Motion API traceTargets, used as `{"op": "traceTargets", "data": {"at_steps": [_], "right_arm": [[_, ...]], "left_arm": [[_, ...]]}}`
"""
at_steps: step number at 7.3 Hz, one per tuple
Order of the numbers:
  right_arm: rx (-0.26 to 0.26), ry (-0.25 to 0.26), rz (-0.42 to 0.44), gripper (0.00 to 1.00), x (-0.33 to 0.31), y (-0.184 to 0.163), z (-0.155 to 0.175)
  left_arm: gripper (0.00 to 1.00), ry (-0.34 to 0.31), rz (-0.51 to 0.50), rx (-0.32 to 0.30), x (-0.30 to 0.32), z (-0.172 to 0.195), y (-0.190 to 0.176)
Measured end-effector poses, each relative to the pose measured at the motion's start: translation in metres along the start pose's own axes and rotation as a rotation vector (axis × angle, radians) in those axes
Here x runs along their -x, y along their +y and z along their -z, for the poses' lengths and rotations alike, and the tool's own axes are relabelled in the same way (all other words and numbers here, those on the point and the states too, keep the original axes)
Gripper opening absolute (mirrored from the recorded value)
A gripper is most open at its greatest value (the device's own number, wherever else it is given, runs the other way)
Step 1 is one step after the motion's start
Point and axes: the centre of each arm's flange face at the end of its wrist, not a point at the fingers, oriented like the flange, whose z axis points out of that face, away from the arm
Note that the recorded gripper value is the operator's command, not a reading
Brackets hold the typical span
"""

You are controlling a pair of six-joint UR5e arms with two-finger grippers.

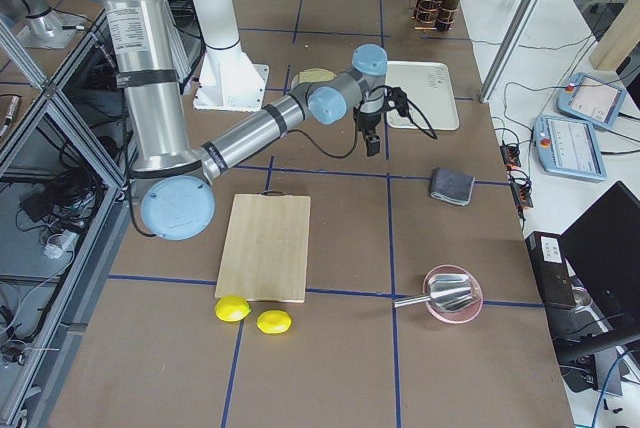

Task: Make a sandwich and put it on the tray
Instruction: 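Open the right gripper and withdraw the right arm away from the plate, then move the left gripper toward the plate rim nearest it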

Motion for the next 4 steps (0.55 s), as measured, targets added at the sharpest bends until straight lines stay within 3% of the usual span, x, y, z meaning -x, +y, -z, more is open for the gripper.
{"op": "traceTargets", "data": {"at_steps": [1,2,4], "right_arm": [[0.024,0.052,0.034,1.0,-0.077,0.035,0.011],[0.058,0.089,0.007,1.0,-0.144,0.078,0.021],[0.099,0.121,-0.155,1.0,-0.235,0.168,0.032]], "left_arm": [[1.0,-0.005,-0.057,-0.063,-0.01,0.013,-0.026],[1.0,0.015,-0.091,-0.117,-0.02,0.023,-0.044],[1.0,0.178,-0.139,-0.182,-0.046,0.026,-0.054]]}}
